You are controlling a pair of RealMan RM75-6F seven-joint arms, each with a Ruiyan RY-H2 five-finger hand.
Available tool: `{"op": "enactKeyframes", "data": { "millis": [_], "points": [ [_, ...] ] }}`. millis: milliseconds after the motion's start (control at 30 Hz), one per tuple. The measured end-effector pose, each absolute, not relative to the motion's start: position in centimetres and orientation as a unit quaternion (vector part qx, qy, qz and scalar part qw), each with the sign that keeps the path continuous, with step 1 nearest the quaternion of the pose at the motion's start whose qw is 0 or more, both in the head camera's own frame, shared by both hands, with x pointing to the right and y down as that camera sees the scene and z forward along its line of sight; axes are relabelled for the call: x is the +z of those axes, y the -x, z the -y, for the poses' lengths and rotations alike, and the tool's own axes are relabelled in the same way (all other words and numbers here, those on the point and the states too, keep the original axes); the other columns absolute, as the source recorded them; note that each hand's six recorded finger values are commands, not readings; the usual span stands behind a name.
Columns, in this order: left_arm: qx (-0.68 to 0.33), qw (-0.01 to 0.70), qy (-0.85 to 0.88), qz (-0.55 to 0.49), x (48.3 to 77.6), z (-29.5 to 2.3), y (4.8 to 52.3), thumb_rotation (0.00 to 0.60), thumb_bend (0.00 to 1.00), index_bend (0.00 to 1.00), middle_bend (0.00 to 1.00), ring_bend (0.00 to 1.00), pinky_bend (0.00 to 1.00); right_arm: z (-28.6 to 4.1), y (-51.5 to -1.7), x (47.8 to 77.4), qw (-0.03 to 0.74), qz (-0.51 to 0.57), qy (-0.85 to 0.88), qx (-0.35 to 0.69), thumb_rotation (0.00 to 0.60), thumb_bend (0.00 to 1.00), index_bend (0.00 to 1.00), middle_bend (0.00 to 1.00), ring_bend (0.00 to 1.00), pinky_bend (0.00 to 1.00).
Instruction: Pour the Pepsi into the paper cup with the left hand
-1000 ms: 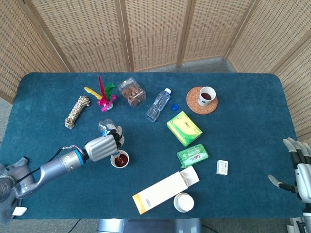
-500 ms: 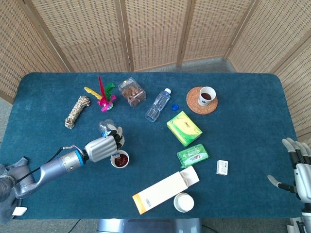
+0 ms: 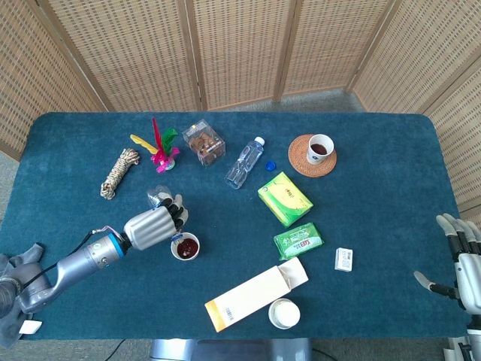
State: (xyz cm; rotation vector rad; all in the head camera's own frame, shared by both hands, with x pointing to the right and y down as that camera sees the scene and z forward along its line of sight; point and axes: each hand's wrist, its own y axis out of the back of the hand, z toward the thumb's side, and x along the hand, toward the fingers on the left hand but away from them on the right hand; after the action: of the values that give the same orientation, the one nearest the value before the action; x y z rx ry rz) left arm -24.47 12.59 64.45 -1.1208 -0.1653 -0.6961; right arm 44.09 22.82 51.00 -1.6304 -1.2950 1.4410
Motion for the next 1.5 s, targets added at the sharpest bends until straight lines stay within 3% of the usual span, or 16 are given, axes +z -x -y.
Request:
{"op": "enactKeyframes", "data": {
  "millis": [667, 1000, 1100, 1500],
  "points": [
    [-0.379, 0.621, 0.672, -0.138, 64.2, -11.8, 28.0, 0.6, 0.44, 0.43, 0.39, 0.27, 0.44, -23.0, -43.8, 51.3, 0.301, 0.481, 0.616, 0.546, 0.6, 0.09, 0.0, 0.0, 0.0, 0.0],
    [-0.387, 0.434, 0.756, -0.302, 64.7, -11.0, 31.5, 0.6, 0.43, 0.41, 0.37, 0.24, 0.44, -23.2, -43.3, 51.7, 0.303, 0.472, 0.619, 0.551, 0.6, 0.09, 0.0, 0.0, 0.0, 0.0],
    [-0.38, 0.372, 0.772, -0.348, 65.2, -11.0, 32.5, 0.6, 0.42, 0.4, 0.32, 0.22, 0.43, -23.3, -43.2, 51.9, 0.303, 0.468, 0.62, 0.552, 0.6, 0.09, 0.0, 0.0, 0.0, 0.0],
    [-0.355, 0.176, 0.797, -0.456, 68.2, -11.9, 34.6, 0.6, 0.42, 0.39, 0.3, 0.18, 0.42, -23.4, -42.9, 52.2, 0.304, 0.463, 0.62, 0.556, 0.6, 0.09, 0.0, 0.0, 0.0, 0.0]
  ]
}}
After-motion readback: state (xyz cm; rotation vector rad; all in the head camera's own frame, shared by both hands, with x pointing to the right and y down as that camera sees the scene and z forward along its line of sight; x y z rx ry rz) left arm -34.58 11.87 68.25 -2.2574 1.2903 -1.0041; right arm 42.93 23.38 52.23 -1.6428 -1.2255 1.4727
